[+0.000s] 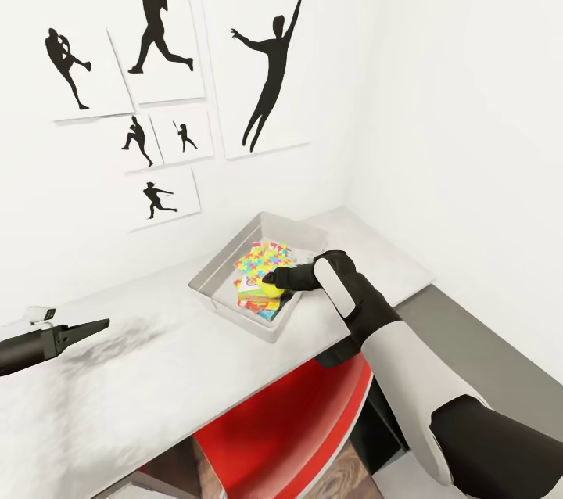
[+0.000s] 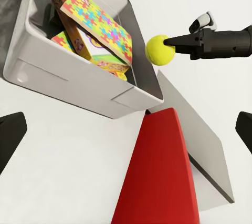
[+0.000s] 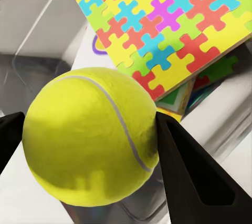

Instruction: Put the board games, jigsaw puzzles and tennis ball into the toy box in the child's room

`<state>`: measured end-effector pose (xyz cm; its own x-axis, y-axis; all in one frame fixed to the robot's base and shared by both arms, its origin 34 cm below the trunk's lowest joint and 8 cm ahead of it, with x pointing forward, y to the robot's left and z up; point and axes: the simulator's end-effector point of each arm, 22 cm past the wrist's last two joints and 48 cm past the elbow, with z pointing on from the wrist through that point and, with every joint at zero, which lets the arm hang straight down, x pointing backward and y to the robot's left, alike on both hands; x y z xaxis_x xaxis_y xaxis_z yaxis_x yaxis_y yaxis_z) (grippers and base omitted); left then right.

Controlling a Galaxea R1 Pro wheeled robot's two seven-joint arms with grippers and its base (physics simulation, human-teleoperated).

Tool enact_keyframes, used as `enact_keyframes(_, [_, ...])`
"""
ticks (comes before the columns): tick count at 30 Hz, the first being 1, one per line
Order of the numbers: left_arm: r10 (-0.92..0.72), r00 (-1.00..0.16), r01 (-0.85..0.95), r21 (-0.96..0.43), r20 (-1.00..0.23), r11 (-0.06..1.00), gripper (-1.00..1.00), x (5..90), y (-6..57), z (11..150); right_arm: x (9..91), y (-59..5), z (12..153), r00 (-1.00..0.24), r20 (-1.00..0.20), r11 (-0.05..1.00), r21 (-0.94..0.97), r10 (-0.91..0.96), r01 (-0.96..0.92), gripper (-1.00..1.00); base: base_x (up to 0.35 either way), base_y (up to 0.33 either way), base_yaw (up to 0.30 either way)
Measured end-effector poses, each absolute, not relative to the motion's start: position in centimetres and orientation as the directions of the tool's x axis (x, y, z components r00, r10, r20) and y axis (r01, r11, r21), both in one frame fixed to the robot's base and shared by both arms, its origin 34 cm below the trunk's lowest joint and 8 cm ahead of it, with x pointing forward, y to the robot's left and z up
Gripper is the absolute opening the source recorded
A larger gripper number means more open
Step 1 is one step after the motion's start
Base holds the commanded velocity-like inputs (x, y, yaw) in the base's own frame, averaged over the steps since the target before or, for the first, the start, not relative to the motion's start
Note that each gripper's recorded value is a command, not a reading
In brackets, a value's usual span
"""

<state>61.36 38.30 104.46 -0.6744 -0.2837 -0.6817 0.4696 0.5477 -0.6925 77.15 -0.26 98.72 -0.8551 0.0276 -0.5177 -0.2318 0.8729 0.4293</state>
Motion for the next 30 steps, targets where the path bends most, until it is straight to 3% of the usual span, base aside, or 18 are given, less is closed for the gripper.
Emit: enact_keyframes(30, [-0.278, -0.691, 0.45, -0.699, -0.667, 0.556, 1.0, 61.4, 38.8, 103.3, 77.1, -0.3, 97.0, -0.868, -0.497, 0.874, 0.434, 0.027, -0.221, -1.0, -0.023, 0.02, 0.0])
